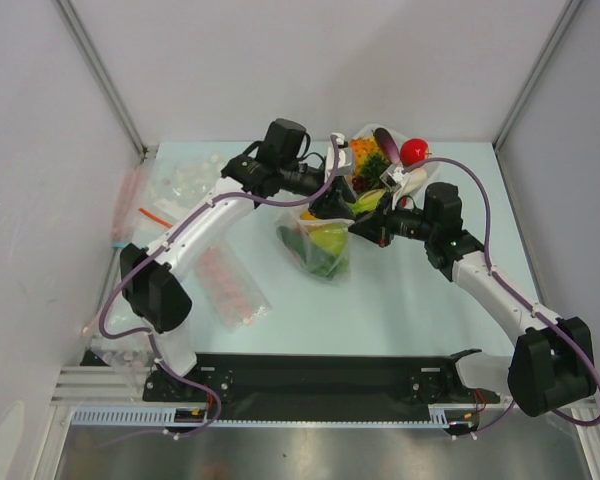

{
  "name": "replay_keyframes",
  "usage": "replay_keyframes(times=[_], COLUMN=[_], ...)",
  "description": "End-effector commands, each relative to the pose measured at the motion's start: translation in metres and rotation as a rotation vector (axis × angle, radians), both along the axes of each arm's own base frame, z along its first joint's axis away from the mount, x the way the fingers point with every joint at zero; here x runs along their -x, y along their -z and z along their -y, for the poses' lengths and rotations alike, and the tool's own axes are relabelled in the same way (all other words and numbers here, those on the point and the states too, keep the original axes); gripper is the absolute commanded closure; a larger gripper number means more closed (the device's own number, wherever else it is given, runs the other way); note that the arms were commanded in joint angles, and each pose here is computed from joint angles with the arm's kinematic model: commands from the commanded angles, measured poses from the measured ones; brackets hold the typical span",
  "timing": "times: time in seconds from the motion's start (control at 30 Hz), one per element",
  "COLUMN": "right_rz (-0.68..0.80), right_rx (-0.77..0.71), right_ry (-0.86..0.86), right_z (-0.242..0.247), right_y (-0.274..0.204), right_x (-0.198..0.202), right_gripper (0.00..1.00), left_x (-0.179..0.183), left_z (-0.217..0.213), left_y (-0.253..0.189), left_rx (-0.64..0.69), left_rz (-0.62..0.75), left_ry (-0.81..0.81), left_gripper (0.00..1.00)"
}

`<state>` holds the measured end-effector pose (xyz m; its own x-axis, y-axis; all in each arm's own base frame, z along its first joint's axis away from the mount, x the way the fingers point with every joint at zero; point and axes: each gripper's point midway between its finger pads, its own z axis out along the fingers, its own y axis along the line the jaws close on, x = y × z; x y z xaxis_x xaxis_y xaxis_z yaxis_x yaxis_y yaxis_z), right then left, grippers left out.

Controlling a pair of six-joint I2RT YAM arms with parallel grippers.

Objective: Place the food in the zip-top bag and seal the zipper
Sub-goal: Zip the zipper food storage bag at the center of the board.

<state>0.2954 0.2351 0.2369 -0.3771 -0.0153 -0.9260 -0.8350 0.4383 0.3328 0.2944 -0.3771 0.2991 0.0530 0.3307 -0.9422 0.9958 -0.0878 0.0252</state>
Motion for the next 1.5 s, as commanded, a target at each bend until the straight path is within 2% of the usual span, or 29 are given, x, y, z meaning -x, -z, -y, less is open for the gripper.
replay_keyframes(times=[0.0, 0.63, 0.9, 1.03, 1.47], right_rz=[0.091, 0.108, 0.106, 0.101, 0.059], right_rx=[-0.018, -0.006, -0.002, -0.014, -0.076], right_ry=[-0.023, -0.014, -0.007, 0.013, 0.142], right_z=[-0.004, -0.002, -0.001, 0.003, 0.029], right_y=[-0.028, -0.029, -0.027, -0.028, -0.028], right_x=[-0.003, -0.005, -0.006, -0.008, -0.02], right_gripper=[1.0, 1.0, 1.0, 1.0, 1.0], left_x=[0.006, 0.0, 0.001, 0.002, -0.015], left_z=[0.004, -0.001, -0.001, -0.002, -0.009], left_y=[-0.013, 0.035, 0.041, 0.044, 0.034], left_rx=[0.041, -0.084, -0.107, -0.13, -0.147], left_rz=[0.063, 0.038, 0.035, 0.037, 0.1], left_ry=[0.073, 0.051, 0.054, 0.048, -0.087], left_gripper=[0.53, 0.52, 0.74, 1.0, 1.0])
